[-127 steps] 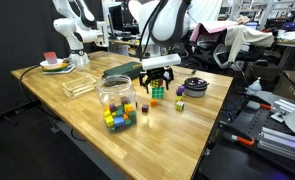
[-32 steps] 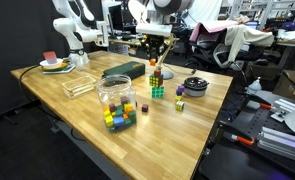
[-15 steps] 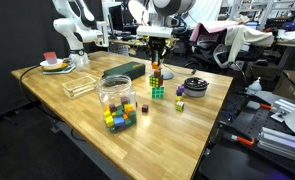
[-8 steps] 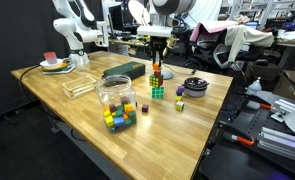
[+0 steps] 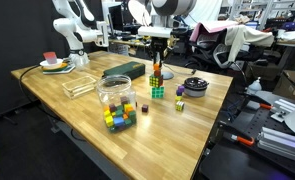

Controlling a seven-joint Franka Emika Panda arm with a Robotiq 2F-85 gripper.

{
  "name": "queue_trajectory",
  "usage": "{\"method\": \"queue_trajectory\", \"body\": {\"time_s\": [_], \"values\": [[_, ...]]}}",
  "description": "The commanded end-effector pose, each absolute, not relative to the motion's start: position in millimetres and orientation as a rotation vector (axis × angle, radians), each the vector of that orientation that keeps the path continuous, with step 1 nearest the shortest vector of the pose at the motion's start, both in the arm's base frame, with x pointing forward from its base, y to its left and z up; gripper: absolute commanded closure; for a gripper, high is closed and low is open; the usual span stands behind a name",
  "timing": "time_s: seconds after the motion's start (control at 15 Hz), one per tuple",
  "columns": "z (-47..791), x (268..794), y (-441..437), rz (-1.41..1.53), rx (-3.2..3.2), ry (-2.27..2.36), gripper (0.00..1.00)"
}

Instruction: Stack the orange cube on the Rubik's cube

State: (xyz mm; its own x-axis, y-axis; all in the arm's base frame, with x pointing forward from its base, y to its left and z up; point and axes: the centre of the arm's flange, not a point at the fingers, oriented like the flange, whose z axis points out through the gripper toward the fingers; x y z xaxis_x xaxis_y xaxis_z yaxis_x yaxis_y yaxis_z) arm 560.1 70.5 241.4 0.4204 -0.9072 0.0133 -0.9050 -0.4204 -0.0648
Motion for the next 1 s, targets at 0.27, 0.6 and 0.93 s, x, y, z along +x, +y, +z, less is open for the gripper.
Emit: {"method": "queue_trajectory", "body": {"time_s": [0.27,0.6,0.93], "values": [[232.4,567.3,76.1,0.006,-2.552,1.699,0.93],[231.9,564.8,71.1,0.019,-2.530,1.730,0.93],[232.7,564.2,71.4,0.022,-2.527,1.732,0.93]]}}
